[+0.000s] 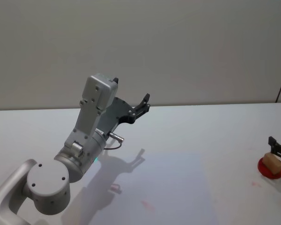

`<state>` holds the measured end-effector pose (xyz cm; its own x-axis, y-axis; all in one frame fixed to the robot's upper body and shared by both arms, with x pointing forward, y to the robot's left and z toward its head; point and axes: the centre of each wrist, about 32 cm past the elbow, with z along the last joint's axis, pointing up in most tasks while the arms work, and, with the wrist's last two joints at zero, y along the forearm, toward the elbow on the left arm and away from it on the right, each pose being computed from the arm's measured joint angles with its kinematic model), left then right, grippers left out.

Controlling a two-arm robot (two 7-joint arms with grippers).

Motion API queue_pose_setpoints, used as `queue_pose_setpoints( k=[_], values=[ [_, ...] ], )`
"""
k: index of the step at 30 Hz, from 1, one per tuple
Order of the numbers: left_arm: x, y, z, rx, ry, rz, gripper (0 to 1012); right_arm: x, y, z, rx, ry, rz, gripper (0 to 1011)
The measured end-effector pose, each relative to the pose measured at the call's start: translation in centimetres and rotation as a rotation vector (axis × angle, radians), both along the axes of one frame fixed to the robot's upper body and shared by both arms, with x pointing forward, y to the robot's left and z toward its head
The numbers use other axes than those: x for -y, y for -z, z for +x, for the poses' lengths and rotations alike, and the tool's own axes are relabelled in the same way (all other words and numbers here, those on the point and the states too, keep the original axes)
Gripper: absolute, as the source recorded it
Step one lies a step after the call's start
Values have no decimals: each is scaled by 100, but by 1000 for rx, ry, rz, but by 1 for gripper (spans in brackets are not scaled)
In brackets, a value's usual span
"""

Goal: Use the one hand to pick up the stamp and affix it onto the A4 paper.

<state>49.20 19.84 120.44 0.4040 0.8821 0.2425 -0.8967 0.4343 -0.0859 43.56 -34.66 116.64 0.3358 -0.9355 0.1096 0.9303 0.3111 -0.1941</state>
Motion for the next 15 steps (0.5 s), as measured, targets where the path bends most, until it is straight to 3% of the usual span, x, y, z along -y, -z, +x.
queue_pose_setpoints(
  k=[15],
  values=[
    [0, 0, 0, 0, 0, 0, 1001, 67, 81, -84, -43, 14, -28, 1001]
  ],
)
